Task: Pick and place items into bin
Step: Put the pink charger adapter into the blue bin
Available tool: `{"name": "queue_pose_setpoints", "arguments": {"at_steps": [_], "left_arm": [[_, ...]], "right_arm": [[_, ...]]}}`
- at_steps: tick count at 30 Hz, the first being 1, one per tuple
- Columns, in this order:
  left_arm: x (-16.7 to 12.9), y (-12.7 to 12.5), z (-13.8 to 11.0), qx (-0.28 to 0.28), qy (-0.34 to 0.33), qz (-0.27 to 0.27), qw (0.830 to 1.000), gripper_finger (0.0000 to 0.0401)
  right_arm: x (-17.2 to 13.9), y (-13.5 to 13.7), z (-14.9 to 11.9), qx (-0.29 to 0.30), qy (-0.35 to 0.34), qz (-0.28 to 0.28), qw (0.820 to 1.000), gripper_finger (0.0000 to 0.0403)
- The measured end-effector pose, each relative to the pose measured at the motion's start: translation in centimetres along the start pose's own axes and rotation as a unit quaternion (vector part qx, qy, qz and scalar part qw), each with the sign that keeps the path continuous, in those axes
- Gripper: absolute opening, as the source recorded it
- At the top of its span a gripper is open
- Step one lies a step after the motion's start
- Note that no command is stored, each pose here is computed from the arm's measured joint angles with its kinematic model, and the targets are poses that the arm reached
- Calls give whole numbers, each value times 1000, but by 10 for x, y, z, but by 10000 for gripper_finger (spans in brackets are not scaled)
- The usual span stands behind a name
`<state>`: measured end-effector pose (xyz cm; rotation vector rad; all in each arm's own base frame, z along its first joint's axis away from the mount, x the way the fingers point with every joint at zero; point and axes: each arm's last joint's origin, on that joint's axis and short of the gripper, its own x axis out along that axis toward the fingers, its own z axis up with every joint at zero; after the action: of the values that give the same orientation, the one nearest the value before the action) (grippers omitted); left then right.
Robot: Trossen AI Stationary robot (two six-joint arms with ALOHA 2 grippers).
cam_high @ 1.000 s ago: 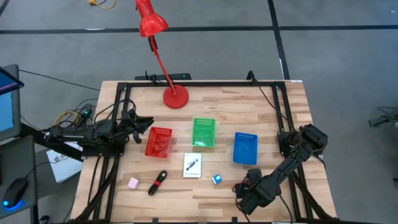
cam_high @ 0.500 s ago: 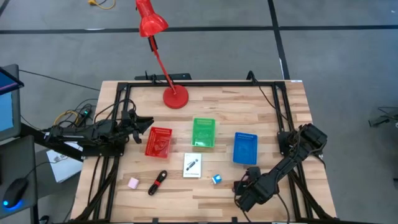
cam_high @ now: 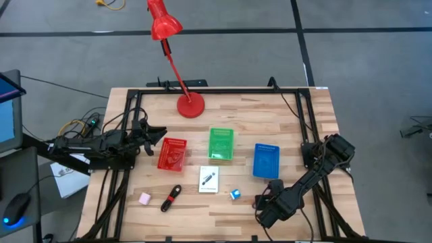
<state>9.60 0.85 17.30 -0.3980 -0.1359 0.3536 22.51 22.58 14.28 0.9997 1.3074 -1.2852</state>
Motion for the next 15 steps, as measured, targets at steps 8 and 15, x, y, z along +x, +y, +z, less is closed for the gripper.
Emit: {"name": "queue_pose_setpoints", "arguments": {"at_steps": [8, 15], "left_arm": [[0, 0, 0, 0, 0, 0, 1000, 87], [0, 0, 0, 0, 0, 0, 1000, 87]], "right_arm": [[0, 0, 1, -4, -13, 8, 1000, 146], [-4, -3, -7, -37, -8, 10, 999, 158]]}}
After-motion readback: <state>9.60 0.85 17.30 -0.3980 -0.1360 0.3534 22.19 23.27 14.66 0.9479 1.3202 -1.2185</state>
